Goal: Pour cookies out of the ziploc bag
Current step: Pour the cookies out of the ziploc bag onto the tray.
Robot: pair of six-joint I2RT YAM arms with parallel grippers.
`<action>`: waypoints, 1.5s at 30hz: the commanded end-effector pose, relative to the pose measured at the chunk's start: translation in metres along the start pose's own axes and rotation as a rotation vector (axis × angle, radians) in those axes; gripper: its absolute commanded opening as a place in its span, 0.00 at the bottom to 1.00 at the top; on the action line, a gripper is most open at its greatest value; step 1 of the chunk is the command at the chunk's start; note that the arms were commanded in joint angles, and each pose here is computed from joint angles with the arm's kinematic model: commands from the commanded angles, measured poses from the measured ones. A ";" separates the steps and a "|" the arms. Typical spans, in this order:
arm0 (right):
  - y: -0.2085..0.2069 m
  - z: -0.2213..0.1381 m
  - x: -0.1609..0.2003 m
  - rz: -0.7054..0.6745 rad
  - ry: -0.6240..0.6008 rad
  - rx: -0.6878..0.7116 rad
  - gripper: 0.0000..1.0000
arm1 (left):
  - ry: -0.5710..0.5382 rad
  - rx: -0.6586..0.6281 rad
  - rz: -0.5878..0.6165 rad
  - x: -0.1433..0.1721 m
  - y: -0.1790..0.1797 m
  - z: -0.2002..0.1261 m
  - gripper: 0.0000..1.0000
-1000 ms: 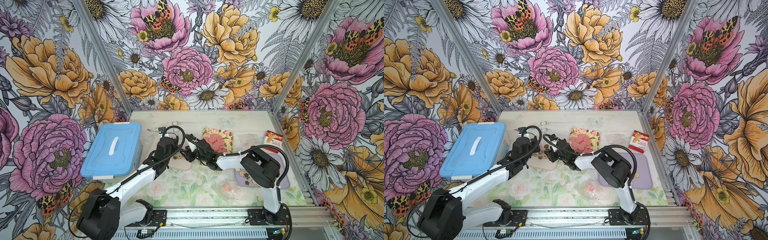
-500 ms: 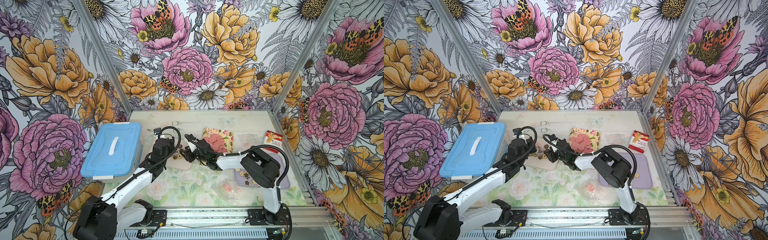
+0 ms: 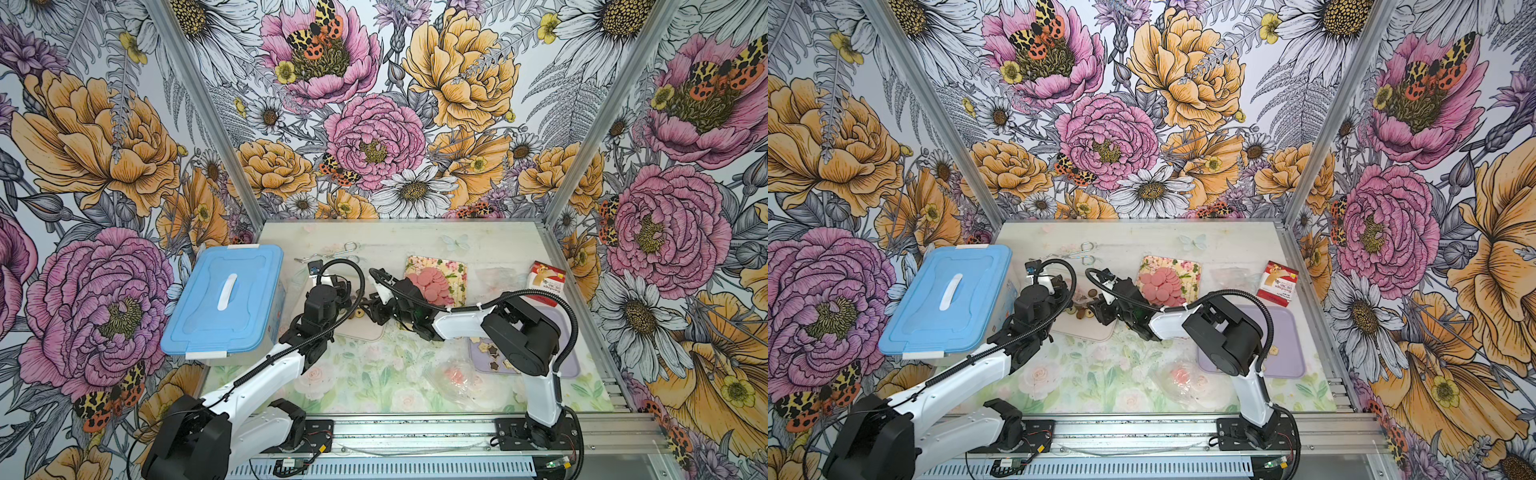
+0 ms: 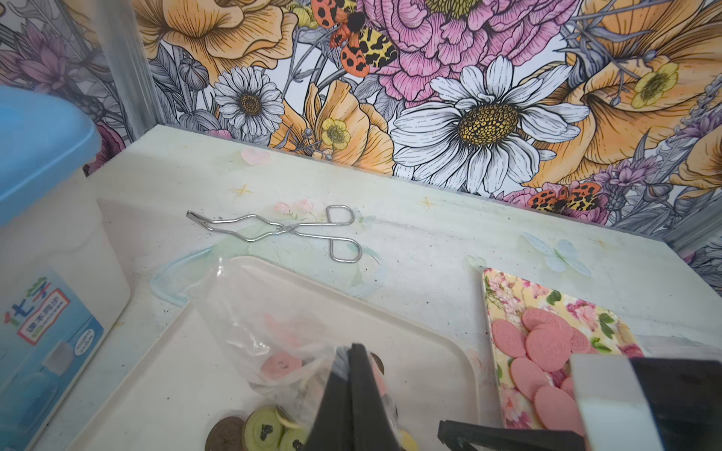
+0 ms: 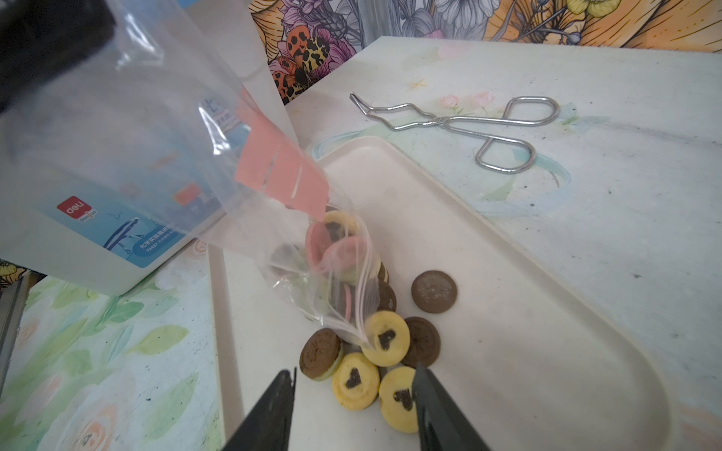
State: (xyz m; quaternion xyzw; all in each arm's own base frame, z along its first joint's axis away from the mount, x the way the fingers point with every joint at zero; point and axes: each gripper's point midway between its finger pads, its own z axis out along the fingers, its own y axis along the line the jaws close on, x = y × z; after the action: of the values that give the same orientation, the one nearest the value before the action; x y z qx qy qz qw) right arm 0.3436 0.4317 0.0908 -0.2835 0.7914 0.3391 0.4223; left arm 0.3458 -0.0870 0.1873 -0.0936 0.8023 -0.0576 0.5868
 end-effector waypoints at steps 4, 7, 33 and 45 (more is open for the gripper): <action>0.004 -0.003 -0.012 0.001 -0.028 -0.021 0.52 | 0.007 -0.048 -0.006 -0.002 0.012 0.009 0.00; 0.003 -0.004 -0.013 0.001 -0.029 -0.021 0.52 | -0.003 -0.069 -0.007 -0.005 0.016 0.005 0.00; 0.006 -0.005 -0.015 0.003 -0.028 -0.037 0.53 | -0.060 -0.043 0.030 -0.011 0.002 -0.003 0.00; 0.008 -0.006 -0.016 0.004 -0.030 -0.043 0.53 | -0.113 -0.030 0.024 -0.024 -0.003 -0.018 0.00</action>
State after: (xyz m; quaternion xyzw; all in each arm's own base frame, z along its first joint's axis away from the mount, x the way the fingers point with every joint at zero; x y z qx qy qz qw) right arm 0.3401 0.4338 0.0910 -0.2897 0.7888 0.3478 0.4158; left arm 0.3430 -0.0893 0.1982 -0.0865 0.7946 -0.0352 0.5999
